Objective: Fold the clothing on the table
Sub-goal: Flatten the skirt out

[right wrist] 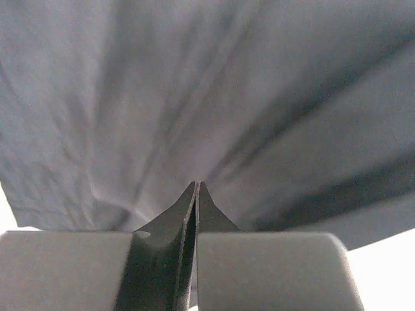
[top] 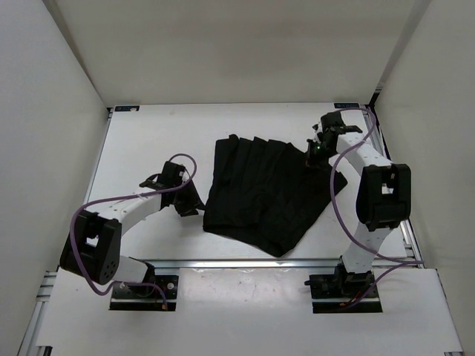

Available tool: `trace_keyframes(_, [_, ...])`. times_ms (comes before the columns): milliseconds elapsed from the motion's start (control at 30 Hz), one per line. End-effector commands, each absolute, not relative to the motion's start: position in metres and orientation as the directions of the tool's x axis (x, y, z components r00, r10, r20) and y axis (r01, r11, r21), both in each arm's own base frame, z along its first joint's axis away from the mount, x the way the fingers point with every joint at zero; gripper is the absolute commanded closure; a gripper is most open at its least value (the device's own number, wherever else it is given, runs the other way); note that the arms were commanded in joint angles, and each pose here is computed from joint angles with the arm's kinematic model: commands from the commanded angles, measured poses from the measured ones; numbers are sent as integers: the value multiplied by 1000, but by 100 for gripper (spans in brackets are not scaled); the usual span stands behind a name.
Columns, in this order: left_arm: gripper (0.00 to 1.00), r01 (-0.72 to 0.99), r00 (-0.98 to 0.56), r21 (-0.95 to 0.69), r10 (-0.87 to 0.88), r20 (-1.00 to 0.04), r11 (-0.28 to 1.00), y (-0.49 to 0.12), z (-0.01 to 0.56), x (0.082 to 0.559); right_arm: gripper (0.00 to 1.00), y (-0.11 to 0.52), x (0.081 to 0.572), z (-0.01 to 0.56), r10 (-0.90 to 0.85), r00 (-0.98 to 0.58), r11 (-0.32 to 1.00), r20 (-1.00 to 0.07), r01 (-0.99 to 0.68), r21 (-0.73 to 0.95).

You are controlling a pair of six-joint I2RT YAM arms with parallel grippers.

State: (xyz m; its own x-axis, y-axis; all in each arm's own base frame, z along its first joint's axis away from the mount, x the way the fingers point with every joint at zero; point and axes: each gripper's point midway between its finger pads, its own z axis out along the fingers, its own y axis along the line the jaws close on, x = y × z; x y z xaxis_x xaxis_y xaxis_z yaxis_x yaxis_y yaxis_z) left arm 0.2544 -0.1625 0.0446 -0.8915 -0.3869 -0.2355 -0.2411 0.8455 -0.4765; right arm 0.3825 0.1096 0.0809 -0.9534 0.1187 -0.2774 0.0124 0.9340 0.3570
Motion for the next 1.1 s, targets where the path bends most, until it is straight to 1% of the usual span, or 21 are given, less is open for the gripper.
trace_keyframes(0, [53,-219,-900,-446,-356,-251,868,-161,47,244,100,94,353,75,112,-964,952,-240,35,305])
trace_keyframes(67, [52,-214,-903,-434,-347,-254,875,-160,42,240,100,90,344,80,118,-962,951,-246,38,307])
trace_keyframes(200, [53,-233,-925,-475,-345,-162,849,-170,24,218,100,81,333,86,129,-959,959,-252,55,279])
trace_keyframes(333, [52,-218,-938,-460,-315,-145,861,-177,12,210,100,77,328,93,121,-958,964,-259,51,261])
trace_keyframes(367, [53,-228,-936,-460,-323,-140,858,-177,8,209,100,74,328,98,116,-954,966,-277,44,254])
trace_keyframes(400, [55,-243,-939,-470,-328,-107,849,-177,3,201,100,74,326,102,122,-952,965,-281,47,257])
trace_keyframes(433, [59,-247,-936,-485,-336,-106,839,-180,-1,202,100,74,324,103,119,-953,966,-277,46,256])
trace_keyframes(467, [73,-267,-932,-513,-355,-80,816,-183,-3,199,100,74,321,106,118,-952,967,-283,46,249])
trace_keyframes(500, [94,-276,-930,-535,-361,-59,799,-186,-3,199,100,73,320,108,115,-951,968,-287,43,247])
trace_keyframes(533, [100,-287,-927,-545,-371,-48,787,-190,-3,200,100,72,314,107,110,-955,970,-277,42,240])
trace_keyframes(600, [100,-280,-925,-558,-376,-61,781,-194,5,209,100,71,303,108,113,-959,970,-259,51,236])
trace_keyframes(667, [100,-256,-921,-579,-378,-99,774,-203,21,229,100,65,282,98,136,-972,971,-194,91,221])
trace_keyframes(700, [100,-254,-921,-580,-377,-100,774,-204,23,232,100,65,276,99,130,-973,972,-192,87,218])
trace_keyframes(767, [100,-232,-915,-611,-384,-128,757,-212,42,252,100,61,257,86,139,-980,975,-145,110,191])
trace_keyframes(867, [100,-193,-923,-626,-357,-146,756,-220,57,255,100,61,236,69,143,-985,976,-95,124,178])
trace_keyframes(933, [100,-196,-920,-612,-360,-155,766,-217,55,251,100,58,226,55,155,-987,975,-50,144,167])
trace_keyframes(1067, [100,-237,-918,-608,-379,-114,758,-209,45,237,100,56,221,26,154,-987,976,38,158,152])
